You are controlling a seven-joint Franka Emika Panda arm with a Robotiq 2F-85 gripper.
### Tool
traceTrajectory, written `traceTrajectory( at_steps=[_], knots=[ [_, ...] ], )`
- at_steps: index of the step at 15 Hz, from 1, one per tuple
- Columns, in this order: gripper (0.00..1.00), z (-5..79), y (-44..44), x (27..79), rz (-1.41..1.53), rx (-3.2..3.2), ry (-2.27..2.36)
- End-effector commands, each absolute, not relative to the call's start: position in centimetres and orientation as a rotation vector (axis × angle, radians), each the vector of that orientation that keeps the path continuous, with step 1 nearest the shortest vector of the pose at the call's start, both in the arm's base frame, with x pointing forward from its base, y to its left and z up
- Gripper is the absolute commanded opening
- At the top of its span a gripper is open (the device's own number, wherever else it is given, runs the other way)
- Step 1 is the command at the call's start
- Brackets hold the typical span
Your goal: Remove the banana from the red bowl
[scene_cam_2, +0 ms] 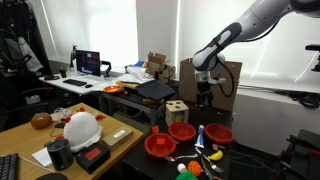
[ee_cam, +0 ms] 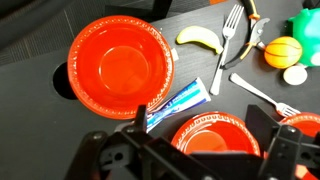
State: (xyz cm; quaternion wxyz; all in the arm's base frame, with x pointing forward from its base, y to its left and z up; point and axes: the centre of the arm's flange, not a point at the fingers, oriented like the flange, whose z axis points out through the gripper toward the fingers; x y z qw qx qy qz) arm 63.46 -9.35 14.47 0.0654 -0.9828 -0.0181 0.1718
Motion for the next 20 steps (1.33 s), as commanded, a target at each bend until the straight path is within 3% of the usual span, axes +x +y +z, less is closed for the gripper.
traceTrajectory(
  at_steps=[1, 7, 20],
  knots=[
    [1.0, 19.7, -11.2, 61.5, 0.368, -2.987, 0.065],
    [1.0, 26.6, -11.1, 61.2, 0.141, -3.033, 0.101],
    [1.0, 38.0, -6.1, 54.8, 0.039, -3.099, 0.05]
  ],
)
